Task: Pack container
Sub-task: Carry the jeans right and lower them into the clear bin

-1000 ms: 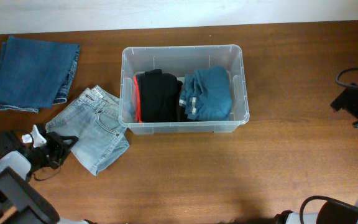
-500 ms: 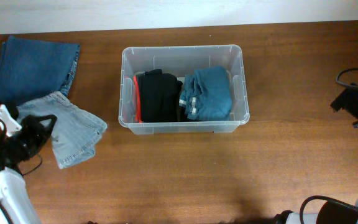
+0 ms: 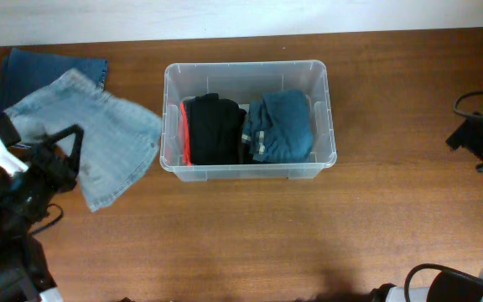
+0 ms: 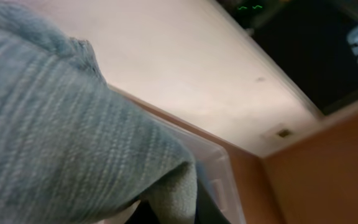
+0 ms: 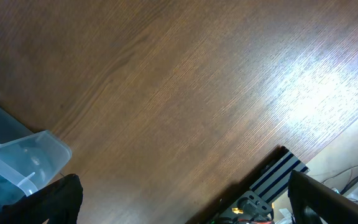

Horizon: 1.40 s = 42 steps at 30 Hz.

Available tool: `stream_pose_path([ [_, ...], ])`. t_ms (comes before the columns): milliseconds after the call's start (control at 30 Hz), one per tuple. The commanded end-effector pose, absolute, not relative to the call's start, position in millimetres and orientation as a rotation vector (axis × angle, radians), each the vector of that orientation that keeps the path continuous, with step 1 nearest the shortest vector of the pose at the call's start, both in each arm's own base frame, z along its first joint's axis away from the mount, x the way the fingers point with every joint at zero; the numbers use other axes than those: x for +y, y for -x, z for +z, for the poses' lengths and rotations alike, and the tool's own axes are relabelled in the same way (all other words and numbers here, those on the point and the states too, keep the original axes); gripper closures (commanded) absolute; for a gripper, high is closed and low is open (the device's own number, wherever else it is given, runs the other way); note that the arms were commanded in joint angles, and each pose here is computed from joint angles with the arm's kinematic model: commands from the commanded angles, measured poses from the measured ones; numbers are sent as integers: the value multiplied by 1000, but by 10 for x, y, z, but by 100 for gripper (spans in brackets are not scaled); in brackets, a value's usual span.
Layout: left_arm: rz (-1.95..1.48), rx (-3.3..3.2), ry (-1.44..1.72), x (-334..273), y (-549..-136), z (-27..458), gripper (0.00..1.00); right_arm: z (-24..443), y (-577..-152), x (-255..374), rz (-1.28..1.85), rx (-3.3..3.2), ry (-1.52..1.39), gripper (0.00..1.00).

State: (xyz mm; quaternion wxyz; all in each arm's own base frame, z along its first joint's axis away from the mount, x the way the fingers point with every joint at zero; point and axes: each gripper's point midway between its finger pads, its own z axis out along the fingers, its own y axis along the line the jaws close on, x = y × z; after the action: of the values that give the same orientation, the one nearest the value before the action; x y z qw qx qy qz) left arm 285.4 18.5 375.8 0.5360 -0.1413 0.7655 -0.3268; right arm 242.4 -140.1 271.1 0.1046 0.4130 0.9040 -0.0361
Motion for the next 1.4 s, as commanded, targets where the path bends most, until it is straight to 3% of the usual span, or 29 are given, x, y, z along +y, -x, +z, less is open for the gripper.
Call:
stream_pose_path([
  [0, -903, 1719, 150, -235, -2757, 4258, 99, 2723, -2413, -1413, -108, 2655, -1230, 2],
  [200, -1114, 1529, 74, -551, -2902, 4849, 99, 2724, -2413, -1413, -108, 2655, -1230, 2],
  [333, -1205, 1496, 55, -721, -3092, 4912, 99, 2724, -2412, -1415, -109, 2654, -1230, 1],
  [500, -1316, 1592, 103, -1198, -3539, 4550, 99, 2724, -2412, -1415, -109, 2654, -1230, 2],
  [733, -1486, 1651, -58, -2312, -4198, 3786, 99, 2724, -2412, -1414, -108, 2654, -1230, 1],
  [933, -1502, 1806, -26, -2610, -4483, 3001, 99, 2724, -2413, -1413, -108, 2655, -1230, 2],
  [1100, -1479, 1856, -47, -2676, -4599, 2631, 99, 2724, -2413, -1414, -109, 2655, -1230, 2],
  [1367, -1631, 1866, -273, -2920, -4284, 2596, 99, 2724, -2413, -1414, -109, 2655, -1230, 2],
])
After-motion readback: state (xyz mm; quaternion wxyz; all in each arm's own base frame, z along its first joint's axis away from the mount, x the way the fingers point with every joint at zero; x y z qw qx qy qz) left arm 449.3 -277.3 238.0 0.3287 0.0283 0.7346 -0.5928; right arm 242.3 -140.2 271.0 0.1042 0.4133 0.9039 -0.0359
